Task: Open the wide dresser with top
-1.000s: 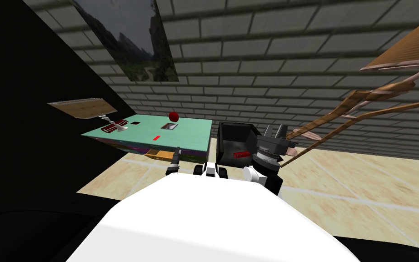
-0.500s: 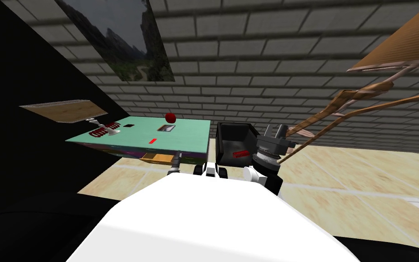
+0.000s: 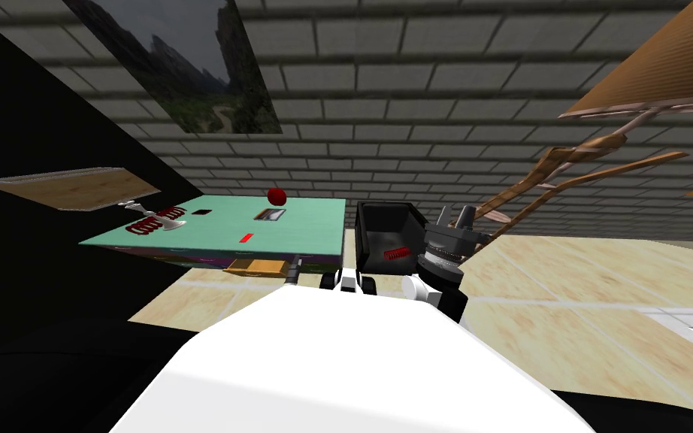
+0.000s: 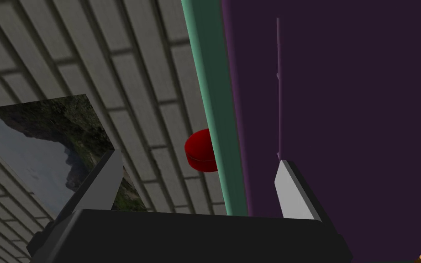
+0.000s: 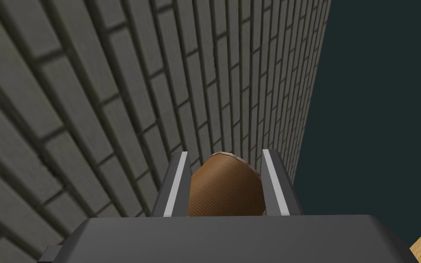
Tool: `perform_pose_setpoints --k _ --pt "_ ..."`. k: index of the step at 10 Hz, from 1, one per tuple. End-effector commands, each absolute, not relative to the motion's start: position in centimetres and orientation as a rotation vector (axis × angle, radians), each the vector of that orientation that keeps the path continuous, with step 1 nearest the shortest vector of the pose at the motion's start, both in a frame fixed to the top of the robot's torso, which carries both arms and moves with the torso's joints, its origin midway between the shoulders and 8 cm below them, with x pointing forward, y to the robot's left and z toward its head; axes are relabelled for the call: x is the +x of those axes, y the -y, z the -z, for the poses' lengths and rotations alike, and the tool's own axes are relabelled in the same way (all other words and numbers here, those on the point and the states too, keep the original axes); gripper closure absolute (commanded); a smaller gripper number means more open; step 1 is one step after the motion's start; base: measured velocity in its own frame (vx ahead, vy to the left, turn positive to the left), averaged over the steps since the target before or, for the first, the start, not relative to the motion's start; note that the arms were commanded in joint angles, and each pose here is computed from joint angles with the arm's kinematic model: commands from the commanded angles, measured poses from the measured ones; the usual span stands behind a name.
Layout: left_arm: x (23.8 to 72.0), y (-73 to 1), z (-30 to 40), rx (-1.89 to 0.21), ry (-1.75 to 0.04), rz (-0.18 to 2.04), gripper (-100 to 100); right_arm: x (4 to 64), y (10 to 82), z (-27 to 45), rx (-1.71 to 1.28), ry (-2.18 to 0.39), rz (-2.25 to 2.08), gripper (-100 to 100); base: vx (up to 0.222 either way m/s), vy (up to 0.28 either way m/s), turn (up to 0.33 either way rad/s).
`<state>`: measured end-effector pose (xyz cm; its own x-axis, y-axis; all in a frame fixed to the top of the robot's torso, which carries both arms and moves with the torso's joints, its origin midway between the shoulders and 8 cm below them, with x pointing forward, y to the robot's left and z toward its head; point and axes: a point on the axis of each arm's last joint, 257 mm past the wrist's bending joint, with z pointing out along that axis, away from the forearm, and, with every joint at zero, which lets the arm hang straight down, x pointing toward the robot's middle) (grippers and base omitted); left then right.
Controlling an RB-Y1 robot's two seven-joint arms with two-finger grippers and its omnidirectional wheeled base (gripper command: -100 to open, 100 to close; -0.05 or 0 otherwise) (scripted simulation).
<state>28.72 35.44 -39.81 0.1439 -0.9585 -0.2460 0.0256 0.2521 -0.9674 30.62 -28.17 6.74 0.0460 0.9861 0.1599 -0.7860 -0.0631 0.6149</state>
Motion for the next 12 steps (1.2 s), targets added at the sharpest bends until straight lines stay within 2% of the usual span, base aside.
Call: perform_pose_setpoints --k 1,4,12 --pt "27.5 -35.0 41.5 -1.086 -1.208 0.934 -100 30.6 28.2 -6.7 0.656 -0.39 -1.512 0 -0.01 0.017 -0.049" --pt "25.9 -34.5 43.4 -1.121 -1.234 0.924 -100 30.6 28.2 -6.7 0.656 -0.39 -1.512 0 -0.015 0.023 -0.064" --pt "25.9 -34.5 43.4 -1.121 -1.234 0.924 -100 30.6 28.2 -6.7 0.656 -0.39 -1.512 0 0.0 0.001 -0.002"
